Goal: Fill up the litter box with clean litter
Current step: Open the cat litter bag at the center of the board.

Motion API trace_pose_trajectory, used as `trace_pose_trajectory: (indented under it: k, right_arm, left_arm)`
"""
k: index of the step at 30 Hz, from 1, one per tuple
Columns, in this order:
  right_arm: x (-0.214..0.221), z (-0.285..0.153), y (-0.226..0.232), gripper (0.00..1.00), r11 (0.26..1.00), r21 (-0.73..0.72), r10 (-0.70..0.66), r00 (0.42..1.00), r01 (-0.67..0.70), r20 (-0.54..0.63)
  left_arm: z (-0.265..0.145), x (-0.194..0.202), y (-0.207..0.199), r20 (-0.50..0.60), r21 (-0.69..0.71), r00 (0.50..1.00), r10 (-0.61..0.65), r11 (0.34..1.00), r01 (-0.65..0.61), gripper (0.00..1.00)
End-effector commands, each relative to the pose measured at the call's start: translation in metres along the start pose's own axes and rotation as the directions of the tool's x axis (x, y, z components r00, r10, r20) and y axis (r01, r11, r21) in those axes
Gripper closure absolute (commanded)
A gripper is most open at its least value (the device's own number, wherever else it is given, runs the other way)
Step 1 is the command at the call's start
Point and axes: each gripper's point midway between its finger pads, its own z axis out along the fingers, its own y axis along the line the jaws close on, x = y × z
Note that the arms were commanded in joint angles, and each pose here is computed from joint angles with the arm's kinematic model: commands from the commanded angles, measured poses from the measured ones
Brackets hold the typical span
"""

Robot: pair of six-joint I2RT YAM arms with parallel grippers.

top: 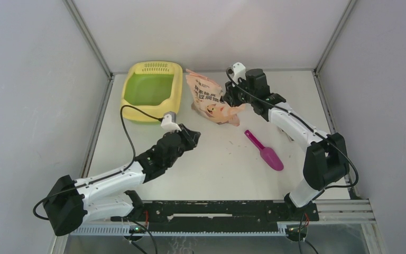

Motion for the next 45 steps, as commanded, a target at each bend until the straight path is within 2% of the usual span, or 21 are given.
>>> trace_pose_trajectory:
  k: [1,9,17,32,39,45]
  right_arm:
    - [-0.033,-0.016,-0.001,0.61,0.999,0.008,-0.036,0.994,0.035,0.105]
    - [-0.04,-0.012,0.0,0.59,1.0,-0.003,-0.022,0.99,0.023,0.136]
    - [-0.035,-0.004,0.001,0.65,1.0,-0.019,-0.01,0.993,0.013,0.121]
    - [-0.03,0.009,0.002,0.86,0.999,-0.044,0.004,0.995,0.001,0.103]
    - [-0.027,0.011,-0.01,0.88,1.0,0.02,-0.008,0.995,0.006,0.098]
    - [-0.039,-0.001,-0.031,0.9,0.989,0.149,-0.029,0.992,0.01,0.124]
  left_arm:
    - [0.001,-0.026,-0.029,0.053,0.068,0.998,-0.022,0.997,0.019,0.78]
    - [0.001,-0.026,-0.028,0.055,0.065,0.998,-0.019,0.998,0.016,0.78]
    - [0.001,-0.026,-0.027,0.056,0.06,0.998,-0.015,0.998,0.012,0.78]
    - [0.001,-0.027,-0.029,0.055,0.063,0.998,-0.014,0.998,0.01,0.78]
    - [0.003,-0.026,-0.029,0.052,0.058,0.999,-0.008,0.998,0.005,0.78]
    - [0.004,-0.024,-0.028,0.047,0.054,0.999,-0.006,0.999,0.003,0.78]
